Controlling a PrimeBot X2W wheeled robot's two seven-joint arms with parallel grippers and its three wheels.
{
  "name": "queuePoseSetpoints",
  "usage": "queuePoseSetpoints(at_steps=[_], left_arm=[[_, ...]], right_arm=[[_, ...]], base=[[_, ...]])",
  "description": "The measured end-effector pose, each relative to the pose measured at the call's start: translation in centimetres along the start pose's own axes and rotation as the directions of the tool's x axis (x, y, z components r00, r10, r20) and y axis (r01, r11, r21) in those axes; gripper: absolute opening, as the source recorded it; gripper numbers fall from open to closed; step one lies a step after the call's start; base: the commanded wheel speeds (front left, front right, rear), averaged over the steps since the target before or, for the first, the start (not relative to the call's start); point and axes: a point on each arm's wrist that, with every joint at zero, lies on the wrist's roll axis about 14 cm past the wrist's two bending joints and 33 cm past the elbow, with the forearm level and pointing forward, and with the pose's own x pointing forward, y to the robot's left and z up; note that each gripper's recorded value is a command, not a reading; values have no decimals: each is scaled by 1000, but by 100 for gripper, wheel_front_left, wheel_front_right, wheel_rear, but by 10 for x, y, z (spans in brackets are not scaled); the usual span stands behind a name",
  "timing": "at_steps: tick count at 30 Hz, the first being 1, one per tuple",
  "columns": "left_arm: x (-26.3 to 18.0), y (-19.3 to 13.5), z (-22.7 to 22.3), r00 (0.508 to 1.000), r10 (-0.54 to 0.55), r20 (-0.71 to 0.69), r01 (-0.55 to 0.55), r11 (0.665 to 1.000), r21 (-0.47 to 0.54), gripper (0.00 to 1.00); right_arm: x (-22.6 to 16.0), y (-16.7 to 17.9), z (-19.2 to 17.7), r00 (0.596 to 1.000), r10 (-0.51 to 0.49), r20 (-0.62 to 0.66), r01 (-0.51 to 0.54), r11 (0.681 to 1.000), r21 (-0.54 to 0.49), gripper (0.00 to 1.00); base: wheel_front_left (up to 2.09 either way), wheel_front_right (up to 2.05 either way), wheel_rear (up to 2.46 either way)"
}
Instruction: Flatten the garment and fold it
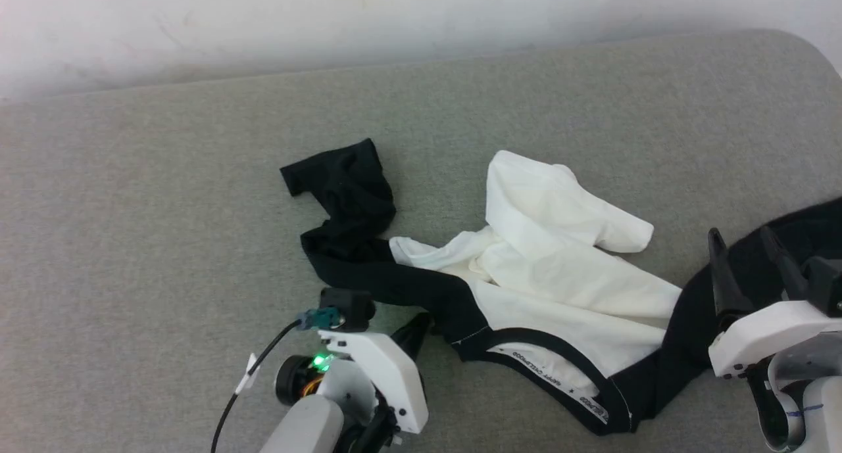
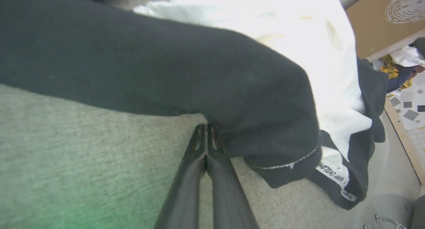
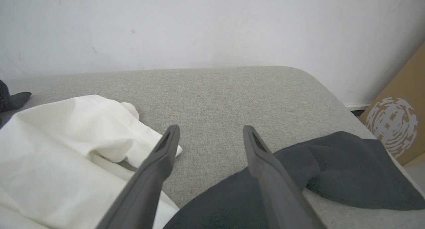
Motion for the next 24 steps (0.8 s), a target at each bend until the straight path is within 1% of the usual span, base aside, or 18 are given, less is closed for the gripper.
queuePoseSetpoints(at_steps=[4, 9, 12, 13, 14, 15, 19, 24], left_arm=[[-13, 12, 12, 995, 41, 88, -41, 999, -9, 0], [-39, 32, 31, 974, 109, 200, -109, 994, -14, 0], [-54, 37, 38, 963, 125, 239, -121, 992, -29, 0], [-57, 36, 39, 962, 119, 245, -118, 993, -21, 0], [-59, 33, 40, 963, 112, 245, -113, 994, -9, 98], [-61, 30, 41, 963, 105, 248, -108, 994, -1, 100], [-61, 8, 40, 974, 47, 220, -52, 998, 17, 100], [-45, -17, 31, 994, -38, 107, 30, 997, 74, 100]], right_arm=[[0, 6, 2, 1000, 19, -2, -19, 1000, 0, 100], [-2, 15, 3, 999, 52, -7, -52, 999, -12, 100], [0, 24, 5, 997, 78, -7, -79, 997, -15, 100], [1, 28, 4, 996, 88, -12, -88, 996, -15, 100], [1, 31, 5, 995, 97, -11, -97, 995, -16, 100], [2, 34, 6, 994, 104, -12, -104, 994, -16, 100], [4, 41, 8, 992, 124, -13, -124, 992, -17, 100], [5, 42, 3, 992, 126, -28, -127, 992, -20, 100]], base=[[0, 0, 0], [0, 0, 0], [0, 0, 0], [0, 0, 0], [0, 0, 0], [0, 0, 0], [0, 0, 0], [0, 0, 0]])
